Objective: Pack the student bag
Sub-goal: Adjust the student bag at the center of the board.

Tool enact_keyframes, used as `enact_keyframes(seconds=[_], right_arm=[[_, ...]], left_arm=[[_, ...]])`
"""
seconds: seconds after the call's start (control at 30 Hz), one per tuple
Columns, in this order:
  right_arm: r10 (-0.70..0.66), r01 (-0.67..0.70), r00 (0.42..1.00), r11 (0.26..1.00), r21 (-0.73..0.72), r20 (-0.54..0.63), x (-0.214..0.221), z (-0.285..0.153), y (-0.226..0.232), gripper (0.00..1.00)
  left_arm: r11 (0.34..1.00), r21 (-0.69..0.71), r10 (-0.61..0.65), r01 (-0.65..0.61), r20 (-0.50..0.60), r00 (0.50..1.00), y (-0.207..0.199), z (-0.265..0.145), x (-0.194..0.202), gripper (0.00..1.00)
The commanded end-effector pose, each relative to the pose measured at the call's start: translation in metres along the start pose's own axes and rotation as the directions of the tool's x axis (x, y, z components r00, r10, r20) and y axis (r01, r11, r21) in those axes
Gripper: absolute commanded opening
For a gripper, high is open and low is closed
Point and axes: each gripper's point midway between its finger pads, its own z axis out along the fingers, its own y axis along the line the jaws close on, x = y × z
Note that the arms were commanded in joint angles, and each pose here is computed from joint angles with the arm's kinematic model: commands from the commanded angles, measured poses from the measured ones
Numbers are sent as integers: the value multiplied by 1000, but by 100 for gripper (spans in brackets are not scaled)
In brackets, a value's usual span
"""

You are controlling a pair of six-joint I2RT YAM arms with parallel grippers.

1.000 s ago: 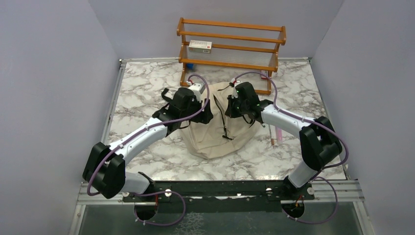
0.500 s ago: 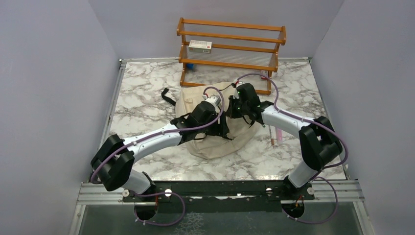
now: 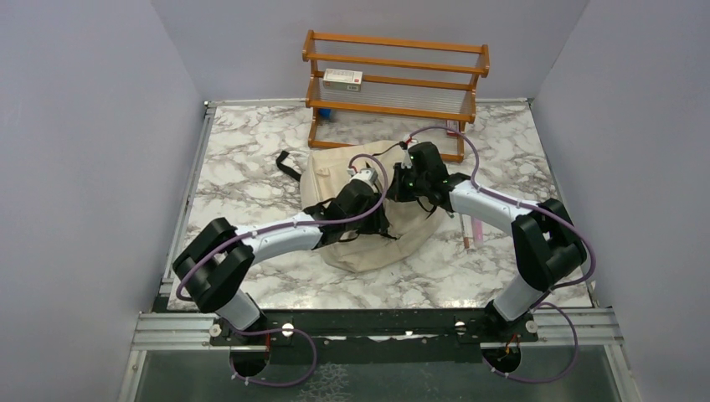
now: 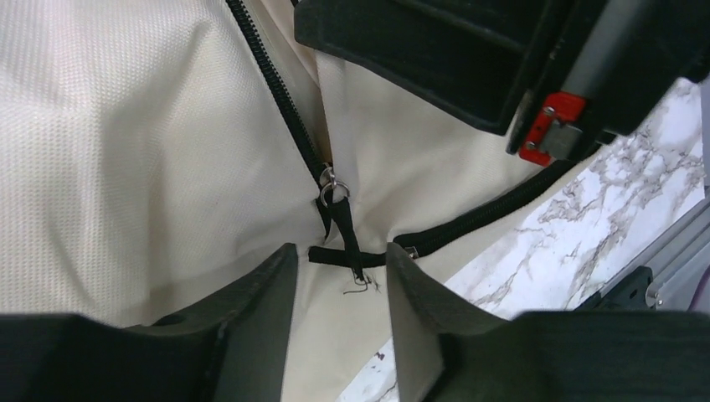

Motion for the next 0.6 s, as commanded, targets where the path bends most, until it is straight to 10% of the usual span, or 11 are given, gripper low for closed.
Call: enact_keyframes(seconds=[0.0, 0.57], right_arm=[[9, -9, 1000, 1000, -29, -1, 1, -4, 5, 0], [16, -16, 1000, 999, -44, -9, 4, -1, 6, 1]], left_arm=[[1000, 24, 5, -6, 34, 999, -9, 11, -8, 41], [999, 21, 30, -30, -12, 999, -6, 32, 6, 28]])
